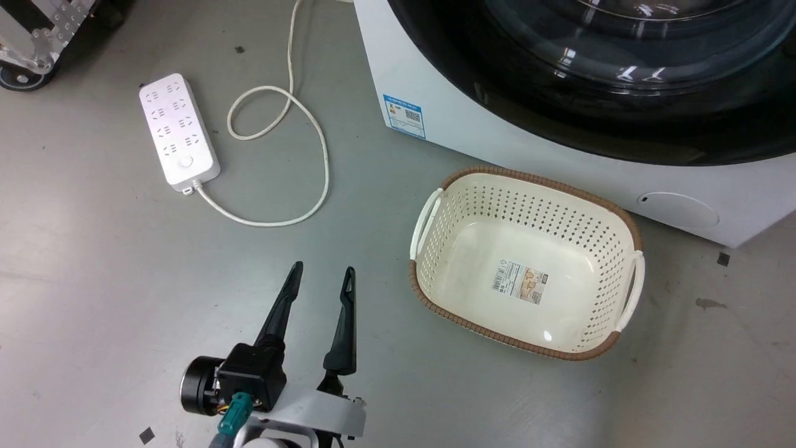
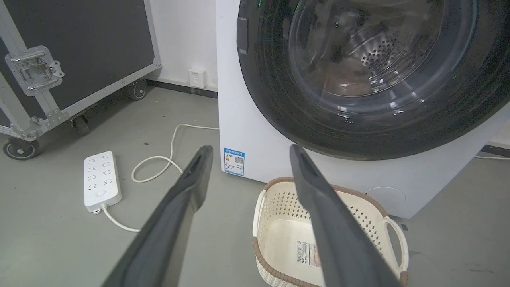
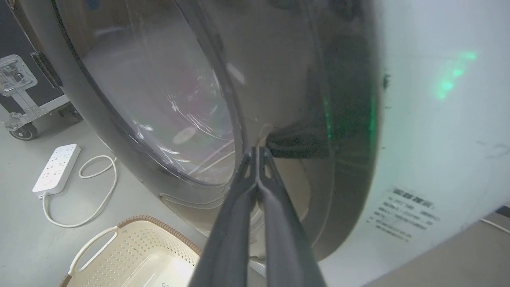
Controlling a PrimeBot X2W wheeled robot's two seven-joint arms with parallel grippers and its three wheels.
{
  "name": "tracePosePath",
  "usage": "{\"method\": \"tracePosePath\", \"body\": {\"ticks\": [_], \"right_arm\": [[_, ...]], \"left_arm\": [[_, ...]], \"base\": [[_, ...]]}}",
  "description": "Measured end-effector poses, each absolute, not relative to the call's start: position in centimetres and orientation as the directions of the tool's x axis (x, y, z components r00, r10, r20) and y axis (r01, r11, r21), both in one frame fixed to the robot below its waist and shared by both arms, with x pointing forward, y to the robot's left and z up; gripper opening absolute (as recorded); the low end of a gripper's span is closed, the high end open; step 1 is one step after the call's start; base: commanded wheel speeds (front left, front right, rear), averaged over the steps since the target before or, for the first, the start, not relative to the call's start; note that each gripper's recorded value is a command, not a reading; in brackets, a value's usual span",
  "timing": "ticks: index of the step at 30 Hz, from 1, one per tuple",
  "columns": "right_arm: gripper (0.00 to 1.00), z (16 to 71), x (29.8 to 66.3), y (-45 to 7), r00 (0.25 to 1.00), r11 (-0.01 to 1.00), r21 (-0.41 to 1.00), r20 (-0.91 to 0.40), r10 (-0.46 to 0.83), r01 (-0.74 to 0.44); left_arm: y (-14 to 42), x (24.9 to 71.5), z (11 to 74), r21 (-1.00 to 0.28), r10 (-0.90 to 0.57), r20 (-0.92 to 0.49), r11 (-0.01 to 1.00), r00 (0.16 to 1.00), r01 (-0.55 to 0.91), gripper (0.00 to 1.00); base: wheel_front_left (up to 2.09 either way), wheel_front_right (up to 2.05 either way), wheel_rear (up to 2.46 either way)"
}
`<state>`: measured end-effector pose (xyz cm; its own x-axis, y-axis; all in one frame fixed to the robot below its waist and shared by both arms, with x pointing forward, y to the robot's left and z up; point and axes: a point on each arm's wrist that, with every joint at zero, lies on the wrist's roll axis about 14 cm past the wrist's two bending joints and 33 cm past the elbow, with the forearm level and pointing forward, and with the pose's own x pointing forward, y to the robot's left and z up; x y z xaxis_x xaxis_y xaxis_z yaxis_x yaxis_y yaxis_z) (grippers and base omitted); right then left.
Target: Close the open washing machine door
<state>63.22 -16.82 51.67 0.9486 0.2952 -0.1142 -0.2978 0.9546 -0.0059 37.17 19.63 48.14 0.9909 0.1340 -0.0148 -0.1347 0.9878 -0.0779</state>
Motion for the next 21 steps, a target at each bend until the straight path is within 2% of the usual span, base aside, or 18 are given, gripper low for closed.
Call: {"method": "tracePosePath", "body": {"ticks": [2,3,4,11,15,21], "right_arm": [[0.0,52.2,62.6,-16.8,0.955,0.959,0.011,-0.093,0.283,-0.283],[0.36,52.5,62.3,-16.9,0.957,0.96,0.013,-0.081,0.28,-0.28],[1.0,53.7,61.1,-16.8,0.959,0.96,0.01,-0.034,0.281,-0.281],[1.0,54.3,55.2,-16.0,0.948,0.948,0.01,0.025,0.319,-0.319],[1.0,55.3,51.2,-15.7,0.945,0.945,0.061,0.087,0.315,-0.32],[1.0,56.7,44.5,-18.8,0.961,0.972,0.09,0.191,0.198,-0.218]], "left_arm": [[19.5,37.2,48.6,-0.083,0.127,0.0,0.988,0.992,-0.127,1.0],[19.4,37.2,48.8,-0.084,0.124,0.007,0.989,0.992,-0.123,1.0],[19.4,37.2,49.5,-0.09,0.114,0.031,0.99,0.993,-0.111,1.0],[19.0,36.4,51.0,-0.106,0.077,0.08,0.992,0.994,-0.068,1.0],[18.7,36.0,51.8,-0.11,0.052,0.108,0.993,0.993,-0.04,1.0],[17.4,35.8,52.7,-0.107,-0.014,0.142,0.994,0.99,0.029,1.0]], "base": [[0.0,0.0,0.0],[0.0,0.0,0.0],[0.0,0.0,0.0],[0.0,0.0,0.0],[0.0,0.0,0.0],[0.0,0.0,0.0]]}}
